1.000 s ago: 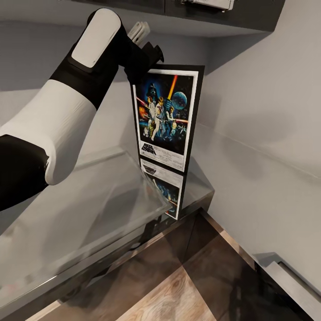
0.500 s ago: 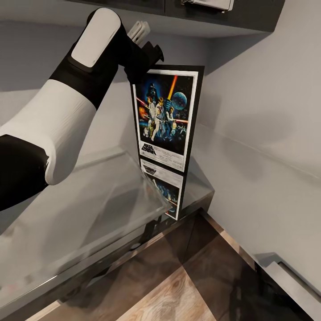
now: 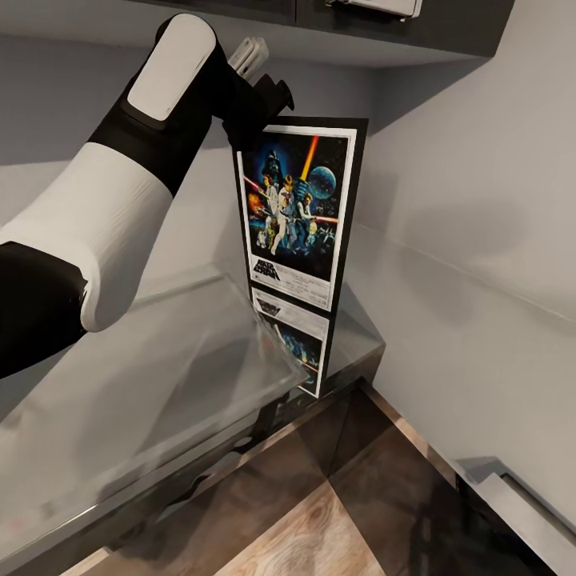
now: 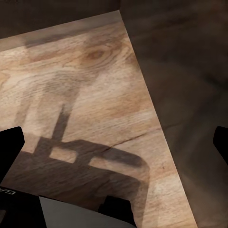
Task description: Pick up the poster from the kitchen countertop and hang it on one of the wall nails in the kitchen.
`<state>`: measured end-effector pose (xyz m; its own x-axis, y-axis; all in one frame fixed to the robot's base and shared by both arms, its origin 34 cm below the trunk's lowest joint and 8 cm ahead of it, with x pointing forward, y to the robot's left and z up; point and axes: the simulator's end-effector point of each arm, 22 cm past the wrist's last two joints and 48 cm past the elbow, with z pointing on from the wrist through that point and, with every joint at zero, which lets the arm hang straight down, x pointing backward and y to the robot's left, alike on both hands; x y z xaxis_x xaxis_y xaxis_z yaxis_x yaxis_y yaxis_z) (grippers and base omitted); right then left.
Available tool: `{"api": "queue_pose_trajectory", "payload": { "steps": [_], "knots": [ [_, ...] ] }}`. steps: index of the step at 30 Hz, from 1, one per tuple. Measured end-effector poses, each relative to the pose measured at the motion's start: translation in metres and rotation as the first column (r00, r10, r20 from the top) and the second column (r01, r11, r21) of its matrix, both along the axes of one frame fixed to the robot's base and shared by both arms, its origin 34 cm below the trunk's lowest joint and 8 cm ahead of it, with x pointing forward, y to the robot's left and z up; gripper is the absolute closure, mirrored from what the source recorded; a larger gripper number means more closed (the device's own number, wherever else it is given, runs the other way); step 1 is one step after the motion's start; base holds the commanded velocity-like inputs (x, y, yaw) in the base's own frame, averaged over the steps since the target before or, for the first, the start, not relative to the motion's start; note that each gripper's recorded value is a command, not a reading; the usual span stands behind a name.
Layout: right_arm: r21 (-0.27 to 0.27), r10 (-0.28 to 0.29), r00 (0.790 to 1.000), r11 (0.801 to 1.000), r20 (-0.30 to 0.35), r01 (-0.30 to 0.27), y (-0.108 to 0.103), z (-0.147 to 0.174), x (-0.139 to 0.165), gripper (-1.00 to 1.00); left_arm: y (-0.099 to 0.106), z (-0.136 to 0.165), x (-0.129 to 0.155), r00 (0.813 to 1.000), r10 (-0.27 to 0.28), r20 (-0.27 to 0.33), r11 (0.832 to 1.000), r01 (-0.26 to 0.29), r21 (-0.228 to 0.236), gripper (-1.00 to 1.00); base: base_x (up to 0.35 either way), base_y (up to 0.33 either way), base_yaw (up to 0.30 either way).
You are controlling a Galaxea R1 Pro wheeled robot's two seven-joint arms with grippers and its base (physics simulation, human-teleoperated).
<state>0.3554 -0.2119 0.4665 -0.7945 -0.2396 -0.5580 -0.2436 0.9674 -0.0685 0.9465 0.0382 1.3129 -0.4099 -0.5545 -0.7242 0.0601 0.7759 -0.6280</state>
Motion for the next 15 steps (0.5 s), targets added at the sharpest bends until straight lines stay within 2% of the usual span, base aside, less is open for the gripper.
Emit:
{"api": "queue_pose_trajectory", "payload": {
  "steps": [15],
  "knots": [
    [0.000,0.001,1.000,1.000,0.000,-0.001,0.0004,0.0000,-0.0001,-1.00,0.0001,-0.0003,0.0001,1.000,0.000,-0.001,1.000,0.000,-0.001,-1.00,0.001,0.000,0.000]
  ]
}}
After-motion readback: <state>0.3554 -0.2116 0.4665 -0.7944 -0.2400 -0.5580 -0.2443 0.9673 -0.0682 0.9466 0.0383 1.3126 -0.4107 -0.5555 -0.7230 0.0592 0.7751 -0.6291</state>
